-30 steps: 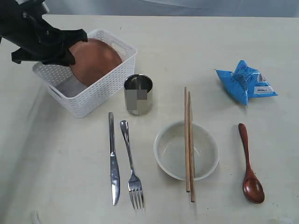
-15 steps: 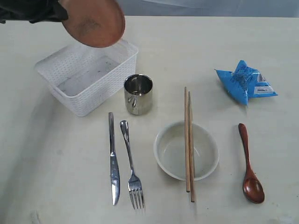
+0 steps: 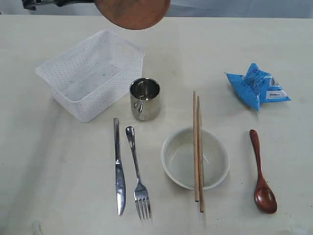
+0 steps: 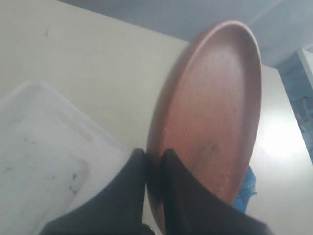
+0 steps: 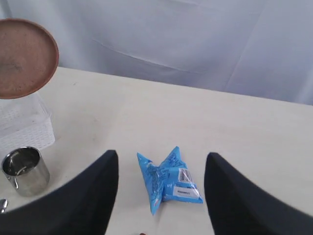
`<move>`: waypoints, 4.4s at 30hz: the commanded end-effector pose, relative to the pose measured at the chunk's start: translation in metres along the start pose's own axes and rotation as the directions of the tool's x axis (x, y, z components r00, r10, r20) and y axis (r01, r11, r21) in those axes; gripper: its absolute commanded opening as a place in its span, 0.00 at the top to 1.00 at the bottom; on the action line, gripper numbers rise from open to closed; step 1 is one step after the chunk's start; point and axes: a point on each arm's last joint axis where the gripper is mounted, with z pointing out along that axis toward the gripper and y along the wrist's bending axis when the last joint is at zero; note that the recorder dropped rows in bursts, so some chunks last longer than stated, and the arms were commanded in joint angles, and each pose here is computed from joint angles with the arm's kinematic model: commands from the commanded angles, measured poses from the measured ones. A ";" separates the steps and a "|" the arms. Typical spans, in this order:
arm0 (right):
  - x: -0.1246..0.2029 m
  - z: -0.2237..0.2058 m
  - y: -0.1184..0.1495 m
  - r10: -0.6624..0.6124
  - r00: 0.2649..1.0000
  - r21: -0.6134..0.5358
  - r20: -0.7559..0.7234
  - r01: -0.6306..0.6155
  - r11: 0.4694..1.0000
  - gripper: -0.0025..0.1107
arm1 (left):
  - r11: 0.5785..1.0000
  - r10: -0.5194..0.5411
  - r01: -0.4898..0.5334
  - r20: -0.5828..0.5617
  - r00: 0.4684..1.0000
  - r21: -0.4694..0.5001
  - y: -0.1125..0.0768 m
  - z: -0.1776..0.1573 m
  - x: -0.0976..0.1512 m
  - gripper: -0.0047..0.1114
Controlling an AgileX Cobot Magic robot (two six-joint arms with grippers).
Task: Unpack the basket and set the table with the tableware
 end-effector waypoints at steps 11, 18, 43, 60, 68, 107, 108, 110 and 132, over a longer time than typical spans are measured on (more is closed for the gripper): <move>0.016 0.009 0.006 0.044 0.997 -0.006 -0.068 -0.044 0.999 0.52 | 0.992 0.090 -0.078 -0.123 0.988 0.099 -0.035 0.056 0.023 0.96; 0.018 0.008 0.008 0.035 0.995 -0.028 -0.092 -0.037 0.999 0.52 | 0.979 0.146 -0.111 -0.205 0.968 0.171 -0.042 0.095 0.009 0.96; 0.019 0.008 0.009 -0.005 0.995 -0.041 -0.100 0.001 0.999 0.52 | 0.987 0.137 -0.101 -0.336 0.932 0.124 0.010 0.199 0.034 0.96; 0.018 0.008 0.008 -0.007 0.996 -0.032 -0.091 0.005 0.999 0.52 | 0.989 0.128 -0.091 -0.381 0.916 0.114 0.021 0.211 0.047 0.96; 0.018 0.008 0.008 -0.007 0.996 -0.032 -0.091 0.005 0.999 0.52 | 0.983 0.159 -0.100 -0.435 0.886 0.156 0.019 0.209 0.052 0.96; -0.069 0.009 0.035 -0.138 0.989 0.055 0.047 0.135 0.989 0.98 | 0.964 0.227 -0.118 -0.504 0.834 0.240 0.013 0.202 0.059 0.96; -0.056 0.019 0.039 -0.142 0.990 0.066 0.008 0.141 0.988 0.98 | 0.962 0.233 -0.123 -0.502 0.833 0.243 0.013 0.202 0.059 0.96; -0.009 0.047 0.052 -0.155 0.980 0.077 -0.127 0.165 0.983 0.98 | 0.959 0.244 -0.133 -0.499 0.831 0.249 0.013 0.202 0.059 0.96; 0.109 0.184 0.039 0.041 0.928 -0.007 -0.371 -0.047 0.999 0.98 | 0.948 0.249 -0.106 -0.494 0.833 0.299 0.008 0.200 0.060 0.96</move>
